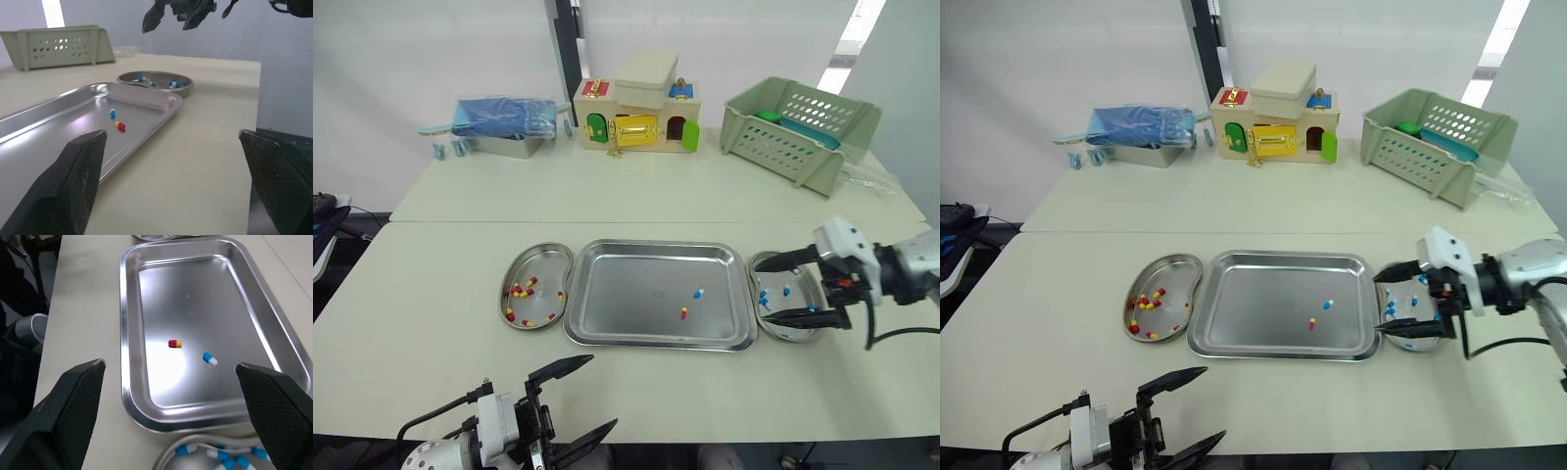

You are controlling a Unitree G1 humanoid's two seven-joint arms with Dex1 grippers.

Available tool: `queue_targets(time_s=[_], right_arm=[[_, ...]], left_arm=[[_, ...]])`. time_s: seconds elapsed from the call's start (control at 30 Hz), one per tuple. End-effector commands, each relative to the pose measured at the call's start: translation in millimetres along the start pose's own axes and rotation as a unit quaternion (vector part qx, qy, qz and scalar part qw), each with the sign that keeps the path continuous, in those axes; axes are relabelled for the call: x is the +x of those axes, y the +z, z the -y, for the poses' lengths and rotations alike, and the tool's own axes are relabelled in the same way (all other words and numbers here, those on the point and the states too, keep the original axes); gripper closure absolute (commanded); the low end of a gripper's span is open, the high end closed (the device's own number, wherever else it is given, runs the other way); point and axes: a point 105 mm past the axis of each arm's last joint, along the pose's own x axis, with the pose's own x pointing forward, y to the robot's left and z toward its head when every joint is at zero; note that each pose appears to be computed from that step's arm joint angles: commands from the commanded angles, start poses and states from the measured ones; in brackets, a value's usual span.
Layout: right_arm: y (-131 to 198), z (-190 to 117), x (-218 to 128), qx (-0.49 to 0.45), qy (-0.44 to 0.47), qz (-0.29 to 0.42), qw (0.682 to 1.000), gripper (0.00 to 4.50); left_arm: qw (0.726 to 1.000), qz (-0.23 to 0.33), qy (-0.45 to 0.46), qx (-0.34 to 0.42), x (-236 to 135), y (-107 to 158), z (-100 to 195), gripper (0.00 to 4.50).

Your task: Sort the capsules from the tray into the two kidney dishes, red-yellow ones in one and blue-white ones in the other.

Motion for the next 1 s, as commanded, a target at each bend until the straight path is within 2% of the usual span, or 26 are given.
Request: queue_targets(time_s=[0.03, 0.2, 0.37, 0.53, 0.63, 0.73, 1.0], right_arm=[[12, 7, 14, -0.026, 0.009, -0.01, 1.0, 0.0], [13, 15, 45, -0.055, 0.028, -0.036, 0.997, 0.0], [19, 31, 78, -0.086, 0.039, -0.033, 0.995, 0.0], [5, 39, 95, -0.116, 0.054, -0.071, 0.989, 0.0], [1, 39, 100, -0.122, 0.067, -0.078, 0.987, 0.61], [0, 37, 105, -0.126, 0.075, -0.076, 0.986, 1.55], [-2, 35, 111, -0.138, 0.082, -0.075, 0.984, 1.55]], left_arm=[[1.0, 0.01, -0.003, 0.01, -1, 3, 4, 0.03], [1.0, 0.01, -0.006, 0.011, -1, 1, 4, 0.03], [1.0, 0.01, -0.005, 0.014, 1, 0, 0, 0.03], [1.0, 0.012, 0.002, 0.017, 2, 1, -4, 0.03], [1.0, 0.008, 0.002, 0.016, 0, 1, -2, 0.0], [1.0, 0.005, 0.002, 0.018, -1, 0, 0, 0.0], [1.0, 0.002, 0.009, 0.016, -2, -1, -1, 0.0]])
